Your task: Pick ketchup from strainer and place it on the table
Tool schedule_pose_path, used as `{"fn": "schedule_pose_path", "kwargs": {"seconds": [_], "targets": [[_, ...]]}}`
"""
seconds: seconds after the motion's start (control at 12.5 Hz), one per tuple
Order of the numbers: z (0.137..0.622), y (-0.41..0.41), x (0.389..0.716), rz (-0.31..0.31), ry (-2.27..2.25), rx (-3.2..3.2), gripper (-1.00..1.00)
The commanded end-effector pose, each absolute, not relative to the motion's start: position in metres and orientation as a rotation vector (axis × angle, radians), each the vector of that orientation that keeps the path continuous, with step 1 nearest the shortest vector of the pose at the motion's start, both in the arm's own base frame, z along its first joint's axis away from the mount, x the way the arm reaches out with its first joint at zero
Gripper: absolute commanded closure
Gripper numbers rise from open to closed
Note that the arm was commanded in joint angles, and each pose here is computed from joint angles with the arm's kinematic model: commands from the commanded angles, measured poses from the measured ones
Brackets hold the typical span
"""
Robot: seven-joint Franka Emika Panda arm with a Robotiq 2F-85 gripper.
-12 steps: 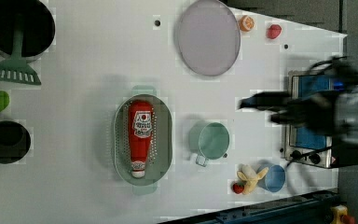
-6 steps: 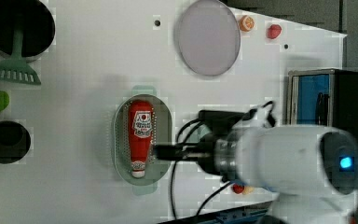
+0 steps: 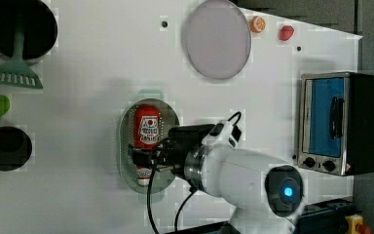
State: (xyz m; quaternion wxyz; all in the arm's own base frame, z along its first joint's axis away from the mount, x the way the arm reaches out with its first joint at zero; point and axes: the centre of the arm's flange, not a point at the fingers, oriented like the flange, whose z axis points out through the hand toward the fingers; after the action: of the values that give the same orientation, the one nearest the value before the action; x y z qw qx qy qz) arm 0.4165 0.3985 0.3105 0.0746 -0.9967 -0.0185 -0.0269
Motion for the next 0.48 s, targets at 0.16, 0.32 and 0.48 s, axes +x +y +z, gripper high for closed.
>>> {"fn": "schedule_pose_path", "kwargs": {"seconds": [0.16, 0.32, 0.48], "targets": [[0.244, 0.376, 0.428, -0.005, 0.109, -3.022, -1.00], [0.220, 0.373, 0.430, 0.019, 0.120, -3.028, -1.00], [0.200, 0.373, 0.432, 0.038, 0.137, -3.030, -1.00]]}}
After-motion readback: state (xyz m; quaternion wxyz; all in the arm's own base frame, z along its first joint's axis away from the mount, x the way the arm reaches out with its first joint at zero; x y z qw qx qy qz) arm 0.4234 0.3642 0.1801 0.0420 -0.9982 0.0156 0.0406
